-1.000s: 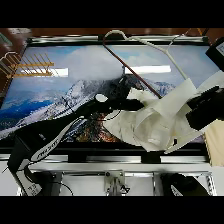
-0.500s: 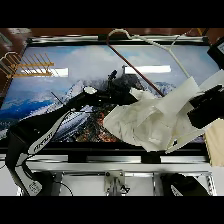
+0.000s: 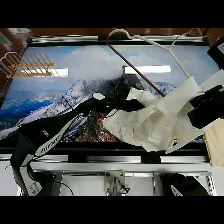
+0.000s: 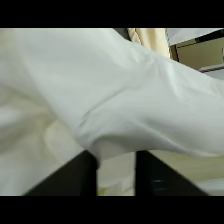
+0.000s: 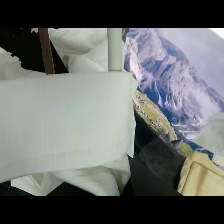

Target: Fold the shirts.

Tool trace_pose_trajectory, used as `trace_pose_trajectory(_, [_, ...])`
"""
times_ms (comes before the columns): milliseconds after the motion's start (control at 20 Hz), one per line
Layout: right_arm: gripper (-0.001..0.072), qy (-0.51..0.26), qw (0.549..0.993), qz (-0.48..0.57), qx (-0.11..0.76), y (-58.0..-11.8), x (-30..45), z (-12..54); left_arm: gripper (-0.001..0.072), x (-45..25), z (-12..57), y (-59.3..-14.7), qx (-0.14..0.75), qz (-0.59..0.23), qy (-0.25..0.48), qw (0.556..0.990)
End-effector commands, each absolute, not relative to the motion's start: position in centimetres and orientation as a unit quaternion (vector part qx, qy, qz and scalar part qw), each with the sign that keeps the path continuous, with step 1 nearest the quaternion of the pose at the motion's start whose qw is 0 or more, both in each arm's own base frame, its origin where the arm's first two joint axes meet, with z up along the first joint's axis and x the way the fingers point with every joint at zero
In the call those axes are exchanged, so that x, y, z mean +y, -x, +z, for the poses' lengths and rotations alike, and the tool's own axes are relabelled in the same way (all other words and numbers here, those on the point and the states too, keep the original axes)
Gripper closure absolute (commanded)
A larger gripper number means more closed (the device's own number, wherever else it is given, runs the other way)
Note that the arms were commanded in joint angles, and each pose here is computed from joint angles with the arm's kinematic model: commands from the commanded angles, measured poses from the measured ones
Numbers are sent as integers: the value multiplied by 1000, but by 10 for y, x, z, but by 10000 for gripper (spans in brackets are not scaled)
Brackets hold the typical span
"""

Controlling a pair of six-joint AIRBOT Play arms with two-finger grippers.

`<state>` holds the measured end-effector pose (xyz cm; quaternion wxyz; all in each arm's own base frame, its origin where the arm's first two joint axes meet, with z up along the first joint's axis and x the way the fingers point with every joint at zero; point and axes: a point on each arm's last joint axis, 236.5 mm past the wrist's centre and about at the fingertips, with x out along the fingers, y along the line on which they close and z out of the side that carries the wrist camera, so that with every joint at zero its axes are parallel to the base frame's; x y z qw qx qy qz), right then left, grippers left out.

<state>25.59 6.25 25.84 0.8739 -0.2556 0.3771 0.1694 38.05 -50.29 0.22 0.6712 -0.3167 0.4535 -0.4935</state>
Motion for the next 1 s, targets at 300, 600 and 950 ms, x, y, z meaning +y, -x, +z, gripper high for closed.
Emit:
trace_pose_trajectory(300, [604,272,867,199,367,-254,72,259,658,-403,124,-481,302,-472,335,758])
trace_pose_trajectory(600, [604,259,884,262,287,-265,113,283,657,-275,267,-512,161,-454,333,811])
trace_pose_trajectory(950, [604,260,891,266,262,-276,119,290,657,-242,299,-509,143,-469,310,814])
